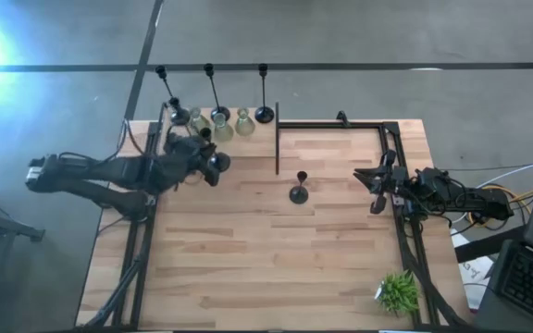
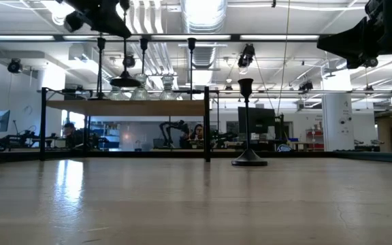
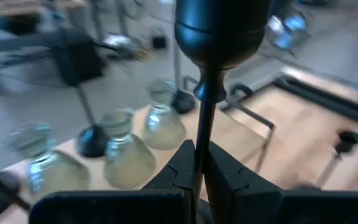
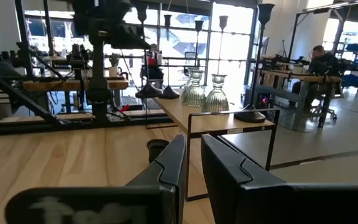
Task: Pick & Place candle stick holders
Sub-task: Put the small black candle holder on the shelf
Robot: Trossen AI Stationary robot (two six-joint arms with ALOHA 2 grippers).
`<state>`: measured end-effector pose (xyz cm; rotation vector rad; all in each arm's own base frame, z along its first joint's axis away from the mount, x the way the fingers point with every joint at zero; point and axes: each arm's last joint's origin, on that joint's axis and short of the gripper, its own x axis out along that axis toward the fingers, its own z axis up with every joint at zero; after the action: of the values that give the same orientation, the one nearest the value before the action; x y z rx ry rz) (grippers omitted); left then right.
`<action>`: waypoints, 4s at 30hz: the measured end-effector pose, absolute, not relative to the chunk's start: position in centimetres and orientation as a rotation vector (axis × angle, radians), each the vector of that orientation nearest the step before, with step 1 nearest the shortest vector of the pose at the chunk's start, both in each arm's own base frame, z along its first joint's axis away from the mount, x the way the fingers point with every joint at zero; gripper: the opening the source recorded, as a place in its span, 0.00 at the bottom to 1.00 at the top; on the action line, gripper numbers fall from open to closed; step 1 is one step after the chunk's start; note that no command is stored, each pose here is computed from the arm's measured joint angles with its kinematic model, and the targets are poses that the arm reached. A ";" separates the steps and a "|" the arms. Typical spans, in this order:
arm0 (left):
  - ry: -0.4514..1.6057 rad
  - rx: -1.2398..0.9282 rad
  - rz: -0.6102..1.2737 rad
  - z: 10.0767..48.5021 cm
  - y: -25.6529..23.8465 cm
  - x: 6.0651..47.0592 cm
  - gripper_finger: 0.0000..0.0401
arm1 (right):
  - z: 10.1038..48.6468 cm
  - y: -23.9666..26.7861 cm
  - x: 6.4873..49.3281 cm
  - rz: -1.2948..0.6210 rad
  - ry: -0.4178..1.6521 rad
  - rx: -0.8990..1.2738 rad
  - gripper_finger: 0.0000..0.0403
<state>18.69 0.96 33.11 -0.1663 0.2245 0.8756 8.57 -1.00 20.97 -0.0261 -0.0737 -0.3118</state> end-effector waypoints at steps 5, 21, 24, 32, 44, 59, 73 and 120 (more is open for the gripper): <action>0.134 -0.175 1.046 32.2 -0.6 19.8 0.04 | 21.0 -1.0 8.6 -0.312 -0.073 -0.030 0.11; 0.182 -0.212 1.141 32.3 2.0 22.6 0.04 | 20.9 -1.0 8.6 -0.312 -0.071 -0.034 0.11; 0.202 -0.243 1.127 32.2 2.7 22.7 0.04 | 20.8 -1.0 8.6 -0.312 -0.066 -0.034 0.11; 0.236 -0.252 1.154 31.7 3.9 22.7 0.04 | 20.2 -1.0 8.8 -0.312 -0.050 -0.025 0.11; 0.247 -0.274 1.167 31.7 4.9 22.6 0.04 | 20.0 -1.0 8.9 -0.312 -0.046 -0.026 0.11; 0.239 -0.303 1.154 31.9 6.2 22.7 0.04 | 20.1 -1.0 8.8 -0.312 -0.051 -0.026 0.11; 0.247 -0.305 1.159 31.8 6.6 22.6 0.04 | 20.1 -1.0 8.8 -0.312 -0.052 -0.026 0.11; 0.282 -0.266 1.151 31.5 6.6 22.5 0.31 | 19.9 -1.0 8.9 -0.311 -0.046 -0.022 0.11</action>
<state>22.54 6.55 31.55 -0.2660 0.2820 1.1509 8.91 -1.01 19.86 -0.0216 -0.0462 -0.3112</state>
